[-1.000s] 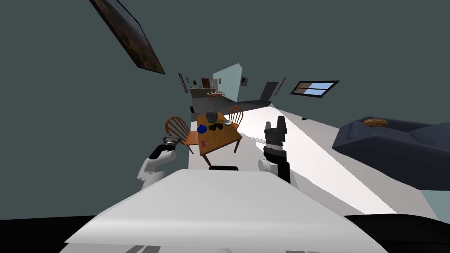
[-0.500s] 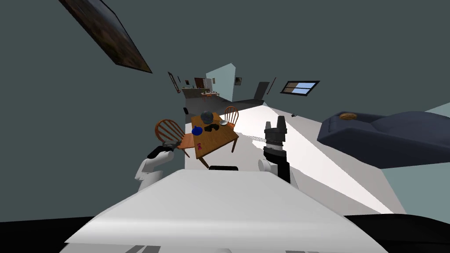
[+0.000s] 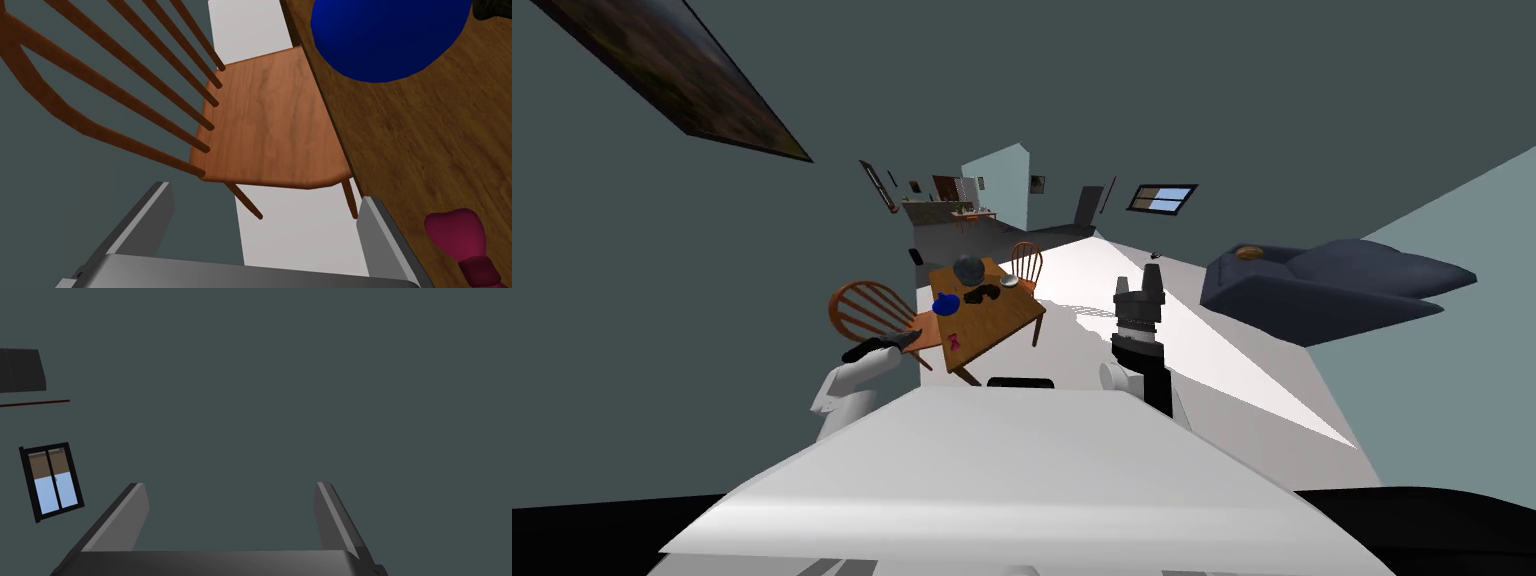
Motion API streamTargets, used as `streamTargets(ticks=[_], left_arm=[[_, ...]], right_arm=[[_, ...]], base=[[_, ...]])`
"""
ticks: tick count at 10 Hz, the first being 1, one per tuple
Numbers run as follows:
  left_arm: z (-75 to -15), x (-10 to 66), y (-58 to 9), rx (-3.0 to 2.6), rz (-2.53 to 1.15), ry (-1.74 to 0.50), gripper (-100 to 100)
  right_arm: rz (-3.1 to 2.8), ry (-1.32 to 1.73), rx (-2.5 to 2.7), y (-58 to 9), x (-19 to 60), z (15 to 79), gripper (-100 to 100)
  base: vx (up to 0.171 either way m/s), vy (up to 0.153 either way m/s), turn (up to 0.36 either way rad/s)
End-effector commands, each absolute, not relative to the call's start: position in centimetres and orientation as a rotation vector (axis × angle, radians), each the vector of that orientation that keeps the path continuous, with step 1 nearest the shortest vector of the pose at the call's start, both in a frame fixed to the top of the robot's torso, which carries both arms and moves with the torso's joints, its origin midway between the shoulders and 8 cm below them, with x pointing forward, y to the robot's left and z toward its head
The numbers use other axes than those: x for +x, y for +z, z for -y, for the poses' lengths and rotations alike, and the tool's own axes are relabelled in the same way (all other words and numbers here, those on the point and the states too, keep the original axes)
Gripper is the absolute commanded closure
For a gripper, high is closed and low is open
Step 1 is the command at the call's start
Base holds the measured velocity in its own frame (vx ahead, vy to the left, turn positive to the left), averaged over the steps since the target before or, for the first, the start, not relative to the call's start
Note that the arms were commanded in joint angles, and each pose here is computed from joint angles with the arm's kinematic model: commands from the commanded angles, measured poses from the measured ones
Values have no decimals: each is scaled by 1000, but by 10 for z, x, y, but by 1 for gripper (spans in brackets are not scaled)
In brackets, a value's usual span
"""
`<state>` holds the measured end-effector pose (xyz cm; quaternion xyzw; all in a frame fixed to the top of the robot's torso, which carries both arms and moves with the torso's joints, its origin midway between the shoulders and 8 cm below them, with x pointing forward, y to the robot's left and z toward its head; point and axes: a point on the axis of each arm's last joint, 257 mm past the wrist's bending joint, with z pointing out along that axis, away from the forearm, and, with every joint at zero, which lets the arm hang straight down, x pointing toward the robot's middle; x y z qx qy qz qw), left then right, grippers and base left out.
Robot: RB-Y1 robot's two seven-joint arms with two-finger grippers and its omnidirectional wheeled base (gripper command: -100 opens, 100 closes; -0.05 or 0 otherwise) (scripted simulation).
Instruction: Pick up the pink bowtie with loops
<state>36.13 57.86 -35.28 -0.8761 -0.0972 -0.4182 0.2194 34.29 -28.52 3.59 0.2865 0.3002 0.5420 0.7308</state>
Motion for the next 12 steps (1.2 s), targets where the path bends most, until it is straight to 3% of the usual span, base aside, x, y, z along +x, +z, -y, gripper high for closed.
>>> streamTargets(ticks=[1, 12], left_arm=[[-578, 350, -369, -2472, 319, -1109, -100], [-589, 241, -471, -2728, 808, -663, -100]], right_arm=[[-661, 1193, 631, 36, 343, 285, 0], [-661, 1193, 631, 36, 343, 285, 0]], base=[[33, -8, -107], [40, -18, -184]])
